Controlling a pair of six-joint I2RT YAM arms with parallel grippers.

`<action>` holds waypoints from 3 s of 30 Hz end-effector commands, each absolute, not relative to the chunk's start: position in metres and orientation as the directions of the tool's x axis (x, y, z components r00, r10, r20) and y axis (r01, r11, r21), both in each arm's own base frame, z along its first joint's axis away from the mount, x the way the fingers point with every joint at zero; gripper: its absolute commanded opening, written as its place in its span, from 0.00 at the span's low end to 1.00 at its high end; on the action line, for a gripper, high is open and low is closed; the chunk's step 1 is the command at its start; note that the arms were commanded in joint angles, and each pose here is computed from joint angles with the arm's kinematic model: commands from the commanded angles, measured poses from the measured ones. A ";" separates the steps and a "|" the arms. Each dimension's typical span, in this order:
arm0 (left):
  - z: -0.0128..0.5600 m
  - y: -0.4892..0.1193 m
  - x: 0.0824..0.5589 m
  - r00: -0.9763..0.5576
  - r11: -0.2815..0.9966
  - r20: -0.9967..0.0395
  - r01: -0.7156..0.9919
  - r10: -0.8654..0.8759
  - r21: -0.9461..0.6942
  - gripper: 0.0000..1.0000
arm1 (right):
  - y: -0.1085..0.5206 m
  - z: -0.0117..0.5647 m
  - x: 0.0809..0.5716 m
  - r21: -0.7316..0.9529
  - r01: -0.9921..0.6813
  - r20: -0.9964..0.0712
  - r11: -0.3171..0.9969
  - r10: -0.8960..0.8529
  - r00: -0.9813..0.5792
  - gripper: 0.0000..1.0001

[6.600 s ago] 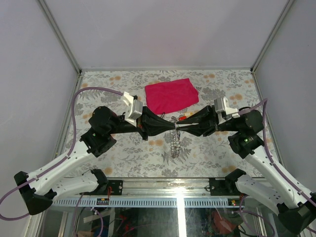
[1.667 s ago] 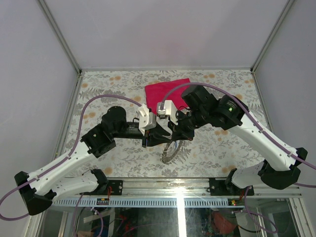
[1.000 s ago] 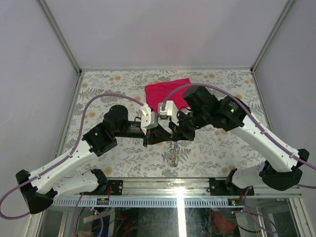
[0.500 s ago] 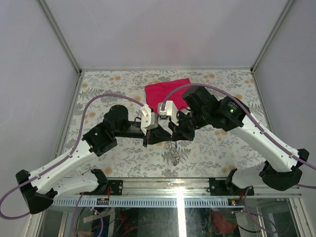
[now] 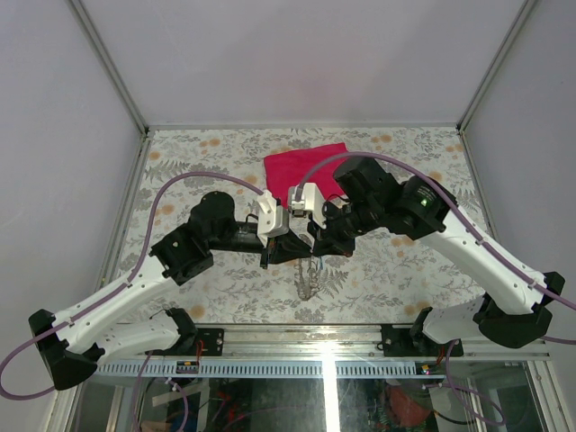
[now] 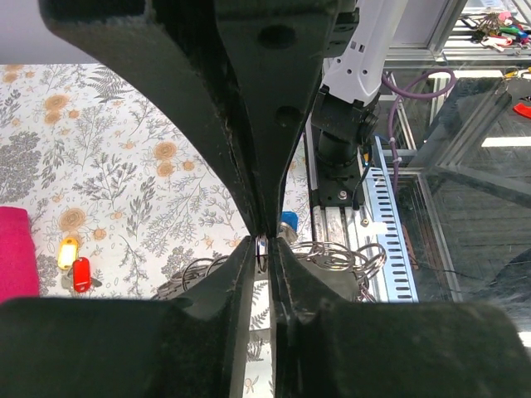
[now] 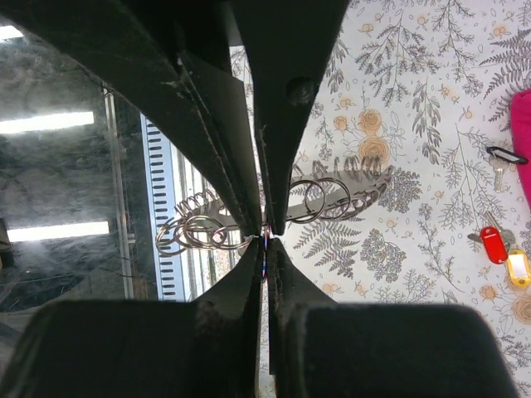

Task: Put the keys on the keyring

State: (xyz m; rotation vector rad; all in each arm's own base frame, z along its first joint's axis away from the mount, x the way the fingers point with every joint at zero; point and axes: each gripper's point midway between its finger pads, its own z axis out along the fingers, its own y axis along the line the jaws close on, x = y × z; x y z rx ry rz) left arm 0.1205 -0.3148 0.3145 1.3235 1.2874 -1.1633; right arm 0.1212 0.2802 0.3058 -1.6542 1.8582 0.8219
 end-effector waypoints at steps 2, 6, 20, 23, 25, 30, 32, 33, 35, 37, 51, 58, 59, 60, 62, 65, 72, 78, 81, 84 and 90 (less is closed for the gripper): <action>0.332 -0.317 0.119 0.046 -0.043 -0.995 0.998 0.091 0.042 0.06 | 0.283 0.329 0.118 0.060 -0.997 -0.784 0.056 -0.616 -0.082 0.00; 0.332 -0.317 0.118 0.045 -0.054 -0.995 0.998 0.091 0.040 0.00 | 0.284 0.331 0.118 0.052 -0.997 -0.789 0.056 -0.609 -0.075 0.00; 0.349 -0.314 0.137 0.009 0.092 -0.999 0.996 0.033 0.012 0.00 | 0.284 0.356 0.146 -0.076 -0.977 -0.861 0.199 -0.507 -0.036 0.30; 0.353 -0.313 0.139 0.001 0.117 -1.000 0.993 0.016 0.003 0.00 | 0.279 0.365 0.152 -0.086 -0.960 -0.877 0.267 -0.477 -0.054 0.34; 0.355 -0.312 0.142 -0.004 0.142 -1.000 0.990 -0.005 -0.005 0.00 | 0.275 0.367 0.156 -0.077 -0.942 -0.897 0.326 -0.435 -0.077 0.37; 0.363 -0.308 0.150 -0.002 0.200 -0.998 0.980 -0.068 -0.016 0.00 | 0.270 0.378 0.173 0.004 -0.865 -0.943 0.502 -0.287 -0.171 0.39; 0.365 -0.306 0.154 -0.006 0.215 -0.997 0.976 -0.083 -0.024 0.00 | 0.267 0.382 0.180 0.044 -0.829 -0.949 0.558 -0.237 -0.209 0.39; 0.367 -0.305 0.156 -0.011 0.220 -0.996 0.975 -0.093 -0.031 0.00 | 0.267 0.384 0.184 0.064 -0.815 -0.951 0.576 -0.212 -0.225 0.39; 0.371 -0.301 0.163 -0.022 0.233 -0.992 0.971 -0.122 -0.050 0.00 | 0.264 0.387 0.190 0.108 -0.793 -0.953 0.599 -0.165 -0.255 0.39; 0.373 -0.296 0.167 -0.039 0.234 -0.989 0.970 -0.145 -0.072 0.00 | 0.259 0.391 0.200 0.199 -0.772 -0.945 0.604 -0.089 -0.314 0.39; 0.402 -0.273 0.194 0.017 0.287 -0.951 0.955 -0.308 -0.075 0.00 | 0.265 0.400 0.204 0.575 -0.756 -0.818 0.314 0.246 -0.520 0.50; 0.408 -0.278 0.190 0.015 0.247 -0.949 0.967 -0.316 -0.067 0.00 | 0.274 0.404 0.199 0.605 -0.769 -0.787 0.205 0.301 -0.539 0.50; 0.408 -0.278 0.190 0.015 0.242 -0.948 0.968 -0.317 -0.066 0.00 | 0.275 0.404 0.199 0.607 -0.770 -0.784 0.197 0.303 -0.541 0.50; 0.409 -0.279 0.189 0.013 0.236 -0.948 0.970 -0.317 -0.066 0.00 | 0.277 0.404 0.199 0.607 -0.771 -0.783 0.191 0.305 -0.541 0.49; 0.409 -0.279 0.187 0.012 0.230 -0.948 0.971 -0.318 -0.065 0.00 | 0.280 0.404 0.198 0.610 -0.772 -0.780 0.179 0.307 -0.545 0.48; 0.409 -0.278 0.187 0.011 0.230 -0.948 0.971 -0.317 -0.066 0.00 | 0.286 0.403 0.195 0.610 -0.775 -0.780 0.163 0.297 -0.551 0.43; 0.411 -0.277 0.186 0.013 0.234 -0.948 0.970 -0.319 -0.065 0.00 | 0.294 0.395 0.190 0.615 -0.773 -0.780 0.155 0.261 -0.569 0.40; 0.411 -0.277 0.186 0.014 0.234 -0.948 0.970 -0.319 -0.065 0.00 | 0.295 0.385 0.191 0.617 -0.766 -0.784 0.179 0.230 -0.577 0.42; 0.410 -0.277 0.186 0.013 0.234 -0.948 0.970 -0.317 -0.065 0.00 | 0.295 0.382 0.191 0.618 -0.764 -0.785 0.186 0.216 -0.581 0.42; 0.410 -0.277 0.186 0.015 0.234 -0.948 0.970 -0.316 -0.063 0.00 | 0.297 0.377 0.189 0.624 -0.761 -0.780 0.177 0.195 -0.595 0.42; 0.409 -0.277 0.187 0.011 0.237 -0.949 0.969 -0.315 -0.067 0.00 | 0.299 0.377 0.186 0.630 -0.762 -0.775 0.153 0.184 -0.604 0.30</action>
